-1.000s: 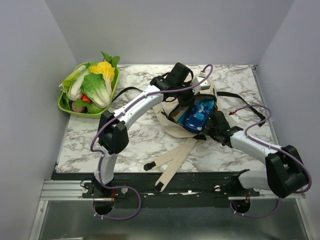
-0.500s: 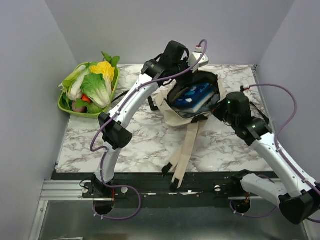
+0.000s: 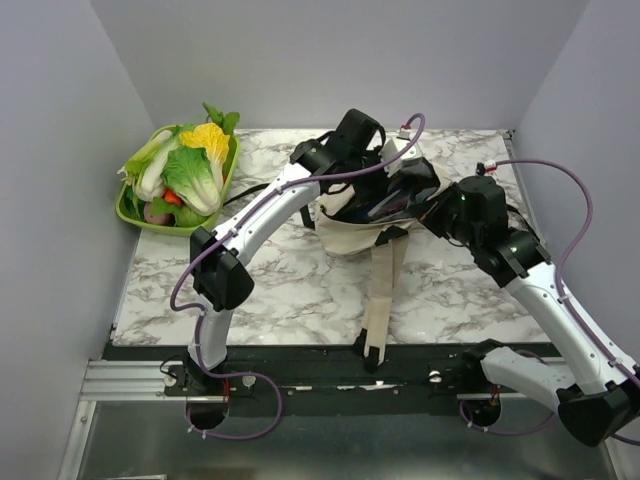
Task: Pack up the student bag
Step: Adjust the student bag at the center of the board.
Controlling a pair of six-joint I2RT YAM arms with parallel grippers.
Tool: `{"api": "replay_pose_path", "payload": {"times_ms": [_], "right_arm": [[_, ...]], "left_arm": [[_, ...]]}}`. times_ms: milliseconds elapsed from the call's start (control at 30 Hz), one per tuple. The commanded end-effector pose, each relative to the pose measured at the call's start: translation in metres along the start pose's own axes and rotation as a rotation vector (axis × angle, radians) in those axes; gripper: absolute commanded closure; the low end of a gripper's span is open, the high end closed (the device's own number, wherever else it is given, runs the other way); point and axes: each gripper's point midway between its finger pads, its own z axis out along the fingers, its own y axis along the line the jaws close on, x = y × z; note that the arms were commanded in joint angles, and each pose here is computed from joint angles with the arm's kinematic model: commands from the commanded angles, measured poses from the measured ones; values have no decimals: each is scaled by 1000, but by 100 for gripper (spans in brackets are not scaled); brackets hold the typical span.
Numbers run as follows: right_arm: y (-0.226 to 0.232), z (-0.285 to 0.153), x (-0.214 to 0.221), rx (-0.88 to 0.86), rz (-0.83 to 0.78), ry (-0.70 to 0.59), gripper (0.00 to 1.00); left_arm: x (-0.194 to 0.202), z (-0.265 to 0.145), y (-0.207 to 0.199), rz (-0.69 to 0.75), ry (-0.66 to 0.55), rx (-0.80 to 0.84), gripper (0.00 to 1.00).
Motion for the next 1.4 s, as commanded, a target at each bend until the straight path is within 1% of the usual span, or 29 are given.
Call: {"api": "replay_pose_path", "payload": {"times_ms": [0, 33, 100, 133, 200, 233, 267, 300, 333, 367, 400, 433, 467, 533, 667, 700, 800, 833, 900, 933, 967, 1033, 1067, 1133, 1167, 1200, 1267, 1300, 1367], "right_arm": [[-18, -6, 8, 36, 6, 0, 99], [-26, -8, 12, 54, 2, 6, 99], [-54, -12, 28, 127, -6, 35, 82], [-65, -14, 35, 158, 1, 49, 77], [-91, -25, 52, 208, 1, 82, 62], [-97, -28, 57, 213, 3, 91, 54], [-103, -34, 61, 217, 2, 98, 38], [-107, -41, 63, 205, 4, 91, 29], [-109, -46, 62, 199, 10, 82, 22], [-114, -53, 63, 211, 12, 79, 13], [-115, -57, 61, 207, 21, 66, 9], [-109, -66, 55, 169, 30, 40, 3], [-109, -71, 53, 167, 33, 34, 0], [-98, -84, 44, 111, 45, 4, 0], [-94, -101, 41, 99, 41, 13, 0], [-96, -102, 43, 107, 48, 25, 0], [-100, -104, 55, 112, 52, 76, 0], [-100, -103, 60, 96, 53, 95, 1], [-99, -92, 68, 75, 34, 117, 7], [-97, -89, 71, 67, 22, 136, 9], [-94, -83, 72, 56, 7, 142, 17], [-93, -70, 75, 67, -50, 168, 23], [-83, -63, 69, 29, -69, 147, 25], [-76, -51, 65, 2, -156, 143, 26], [-67, -47, 59, -25, -180, 121, 28], [-64, -43, 56, -39, -250, 116, 30], [-54, -31, 48, -55, -313, 102, 35], [-52, -27, 46, -68, -379, 100, 36], [-43, -13, 50, -95, -433, 138, 39]], "left_arm": [[24, 8, -63, 5, 65, 256, 99], [27, 6, -72, -1, 74, 293, 97], [26, 5, -91, -20, 56, 397, 95], [29, 2, -98, -24, 62, 436, 94], [31, -1, -105, -22, 60, 484, 91], [36, -4, -109, -7, 73, 507, 89], [37, -7, -111, 4, 76, 516, 84], [38, -10, -113, 14, 77, 526, 79], [42, -14, -115, 15, 92, 535, 72], [40, -19, -116, 36, 85, 531, 53], [40, -22, -116, 46, 86, 527, 40], [39, -26, -117, 54, 82, 526, 26], [33, -34, -116, 69, 64, 512, 2], [28, -41, -113, 74, 40, 493, 1], [21, -53, -86, 64, -1, 399, 1], [24, -55, -69, 26, -3, 358, 1], [36, -50, -35, -11, -13, 303, 1], [46, -44, -30, 22, -4, 302, 1], [62, -37, -27, 66, 16, 311, 1], [75, -30, -27, 124, 19, 322, 1], [77, -31, -29, 153, 8, 323, 1], [92, -22, -33, 199, 0, 342, 1], [94, -22, -33, 238, -10, 346, 1], [101, -19, -36, 268, -9, 368, 1], [103, -17, -36, 308, -13, 376, 1], [104, -17, -36, 326, -19, 382, 1], [104, -14, -35, 359, -41, 373, 1], [103, -12, -34, 375, -53, 366, 1], [102, -5, -29, 408, -83, 338, 1]]}}
